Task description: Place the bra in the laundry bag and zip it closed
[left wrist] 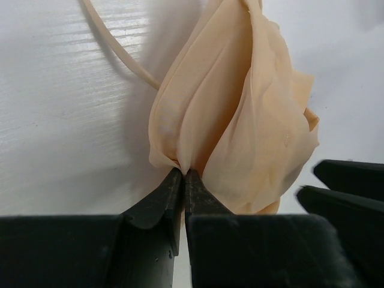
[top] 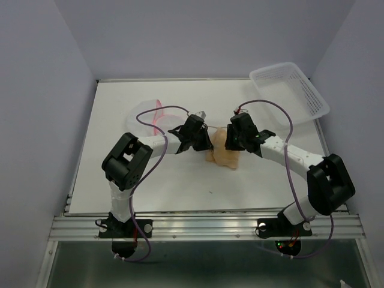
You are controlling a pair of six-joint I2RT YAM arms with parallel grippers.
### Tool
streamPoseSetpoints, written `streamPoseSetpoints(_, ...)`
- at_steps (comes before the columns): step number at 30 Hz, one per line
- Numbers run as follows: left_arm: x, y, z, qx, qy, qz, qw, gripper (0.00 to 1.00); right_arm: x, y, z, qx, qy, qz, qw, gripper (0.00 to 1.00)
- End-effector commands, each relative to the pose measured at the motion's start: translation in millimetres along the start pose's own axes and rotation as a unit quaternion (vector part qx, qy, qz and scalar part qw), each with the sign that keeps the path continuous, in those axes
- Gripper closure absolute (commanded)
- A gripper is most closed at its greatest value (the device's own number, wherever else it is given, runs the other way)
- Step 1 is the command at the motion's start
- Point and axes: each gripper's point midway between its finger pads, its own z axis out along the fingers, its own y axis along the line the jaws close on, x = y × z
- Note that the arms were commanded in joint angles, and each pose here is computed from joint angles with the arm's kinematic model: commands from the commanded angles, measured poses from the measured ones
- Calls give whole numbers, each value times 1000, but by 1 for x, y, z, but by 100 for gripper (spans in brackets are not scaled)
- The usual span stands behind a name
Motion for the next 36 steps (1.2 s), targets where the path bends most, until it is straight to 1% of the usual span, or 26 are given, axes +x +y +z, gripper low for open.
streamPoseSetpoints(1, -1, -6, 0, 14, 3, 13, 1000, 100, 4, 17, 25, -33, 10, -10, 999, 61)
streamPoseSetpoints(2, -1, -5, 1, 11, 3, 14, 1000, 100, 3, 22, 29, -47, 7, -18, 999, 62)
streamPoseSetpoints(4, -1, -5, 1, 10, 2, 14, 1000, 100, 8, 31, 38, -68, 20, -26, 997, 62)
streamPoseSetpoints(5, -1, -4, 1, 8, 3, 14, 1000, 100, 7, 35, 42, -76, 16, -26, 997, 62)
streamPoseSetpoints(8, -2, -5, 0, 9, 1, 15, 1000, 100, 11, 37, 55, -75, 29, -30, 996, 64)
streamPoseSetpoints(10, -4, -6, -2, 9, -1, 16, 1000, 92, 11, 39, 59, -77, 33, -30, 996, 64)
streamPoseSetpoints(11, -5, -7, -2, 9, -2, 18, 1000, 84, 9, 40, 57, -77, 31, -28, 996, 64)
streamPoseSetpoints(12, -6, -7, -4, 6, -4, 18, 1000, 79, 6, 40, 55, -77, 27, -26, 996, 64)
streamPoseSetpoints(13, -7, -6, -6, 3, -7, 19, 1000, 77, 2, 41, 52, -78, 21, -25, 996, 64)
streamPoseSetpoints(14, -13, -8, -10, 1, -17, 20, 1000, 74, -2, 40, 48, -74, 13, -25, 997, 59)
streamPoseSetpoints(15, -15, -8, -13, -3, -22, 22, 1000, 60, -12, 41, 38, -76, -4, -23, 997, 59)
streamPoseSetpoints(16, -22, -9, -19, -10, -38, 24, 999, 54, -17, 39, 33, -73, -14, -24, 997, 56)
streamPoseSetpoints(17, -25, -7, -22, -19, -42, 27, 999, 42, -25, 35, 23, -64, -29, -24, 997, 55)
streamPoseSetpoints(18, -29, -5, -25, -27, -49, 36, 998, 36, -29, 33, 19, -60, -35, -24, 997, 55)
streamPoseSetpoints(20, -36, 4, -33, -62, -62, 43, 995, 31, -33, 25, 11, -41, -44, -34, 998, 55)
streamPoseSetpoints(21, -40, 3, -38, -67, -64, 46, 995, 26, -39, 23, 3, -37, -53, -37, 997, 54)
streamPoseSetpoints(22, -49, 3, -46, -78, -81, 54, 992, 22, -42, 19, -1, -29, -58, -41, 997, 53)
streamPoseSetpoints(23, -52, 2, -51, -79, -86, 59, 991, 15, -44, 16, -5, -20, -62, -43, 997, 53)
streamPoseSetpoints(24, -53, 1, -56, -82, -88, 64, 991, 2, -44, 13, -9, -16, -62, -45, 997, 51)
streamPoseSetpoints(25, -60, 1, -68, -93, -99, 71, 988, 1, -50, 13, -18, -17, -74, -43, 996, 50)
streamPoseSetpoints(27, -71, 2, -82, -113, -118, 75, 984, 1, -50, 12, -25, -21, -80, -42, 996, 45)
streamPoseSetpoints(29, -83, 10, -102, -157, -141, 78, 974, 1, -53, 11, -34, -25, -91, -34, 995, 29)
streamPoseSetpoints(30, -92, 18, -112, -188, -161, 76, 966, 1, -54, 11, -36, -26, -95, -30, 995, 16)
streamPoseSetpoints(32, -88, 30, -122, -219, -154, 92, 959, 1, -55, 10, -41, -29, -100, -26, 994, 0)
streamPoseSetpoints(34, -85, 38, -128, -226, -150, 124, 955, 1, -53, 7, -41, -23, -101, -24, 994, 0)
streamPoseSetpoints(36, -86, 45, -129, -236, -146, 177, 944, 1, -54, 5, -42, -17, -103, -19, 994, 0)
